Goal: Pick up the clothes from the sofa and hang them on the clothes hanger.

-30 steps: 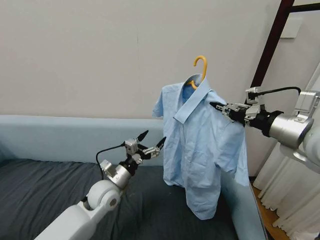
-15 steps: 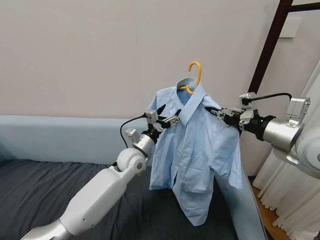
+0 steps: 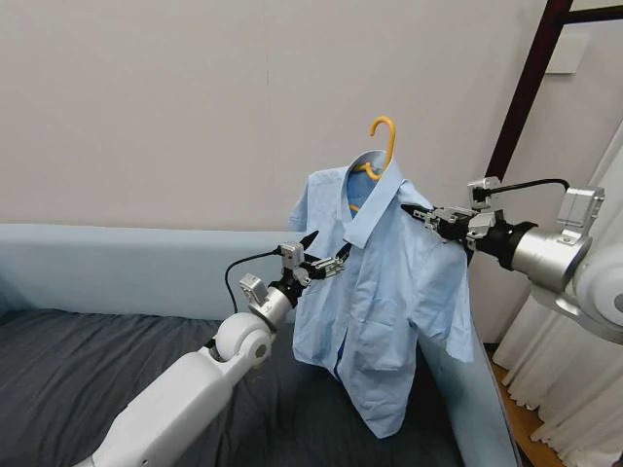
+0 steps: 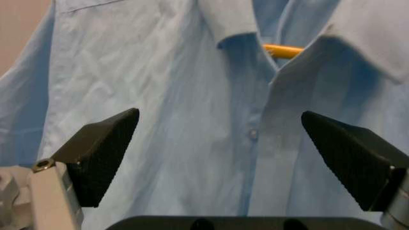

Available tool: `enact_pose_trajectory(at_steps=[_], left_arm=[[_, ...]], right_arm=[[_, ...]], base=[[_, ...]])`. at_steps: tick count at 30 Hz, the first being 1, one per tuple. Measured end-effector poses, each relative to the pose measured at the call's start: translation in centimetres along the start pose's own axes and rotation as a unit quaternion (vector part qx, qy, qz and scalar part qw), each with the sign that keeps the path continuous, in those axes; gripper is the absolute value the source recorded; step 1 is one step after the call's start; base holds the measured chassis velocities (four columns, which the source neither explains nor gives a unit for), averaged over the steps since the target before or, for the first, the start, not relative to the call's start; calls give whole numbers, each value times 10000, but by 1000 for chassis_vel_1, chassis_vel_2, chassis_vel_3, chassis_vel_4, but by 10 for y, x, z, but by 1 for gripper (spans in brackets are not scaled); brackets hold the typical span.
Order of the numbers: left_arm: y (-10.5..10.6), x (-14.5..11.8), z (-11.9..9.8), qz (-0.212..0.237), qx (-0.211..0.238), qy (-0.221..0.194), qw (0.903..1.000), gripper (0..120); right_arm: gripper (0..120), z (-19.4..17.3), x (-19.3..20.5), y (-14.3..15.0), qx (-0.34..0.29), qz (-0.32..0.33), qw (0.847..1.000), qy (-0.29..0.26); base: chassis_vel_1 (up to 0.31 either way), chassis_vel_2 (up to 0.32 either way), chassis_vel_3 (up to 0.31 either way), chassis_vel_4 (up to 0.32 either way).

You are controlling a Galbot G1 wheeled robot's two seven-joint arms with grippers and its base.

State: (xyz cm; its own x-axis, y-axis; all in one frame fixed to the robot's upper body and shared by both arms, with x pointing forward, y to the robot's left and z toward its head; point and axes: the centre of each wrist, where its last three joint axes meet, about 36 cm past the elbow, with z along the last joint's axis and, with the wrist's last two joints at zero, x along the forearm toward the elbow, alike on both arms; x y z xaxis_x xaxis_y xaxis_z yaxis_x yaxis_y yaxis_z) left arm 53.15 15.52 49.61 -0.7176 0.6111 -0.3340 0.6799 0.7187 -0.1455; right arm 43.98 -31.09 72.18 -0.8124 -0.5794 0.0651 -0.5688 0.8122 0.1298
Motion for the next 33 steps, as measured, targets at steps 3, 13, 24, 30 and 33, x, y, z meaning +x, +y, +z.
enact_pose_trajectory(at_steps=[3,13,24,30,33], left_arm=[[-6,-6,-2,44,52,-84,9999,100],[-23,-23,2,124,172,-199,9996,94],[11,50,21,-597,-357,251,9973,100],[9,88,39,-1010,-322,455,9933,100],[5,94,38,-1033,-282,444,9933,100]], right_arm=[[8,0,0,0,-2,-13,10000,0],[8,2,0,1,13,-9,10000,-19],[8,-38,23,-1,-369,1214,9919,-88],[8,-67,44,14,-151,1965,9796,-383],[8,-76,51,14,-74,2149,9754,-489]], base=[[0,0,0,0],[0,0,0,0],[0,0,0,0],[0,0,0,0],[0,0,0,0]])
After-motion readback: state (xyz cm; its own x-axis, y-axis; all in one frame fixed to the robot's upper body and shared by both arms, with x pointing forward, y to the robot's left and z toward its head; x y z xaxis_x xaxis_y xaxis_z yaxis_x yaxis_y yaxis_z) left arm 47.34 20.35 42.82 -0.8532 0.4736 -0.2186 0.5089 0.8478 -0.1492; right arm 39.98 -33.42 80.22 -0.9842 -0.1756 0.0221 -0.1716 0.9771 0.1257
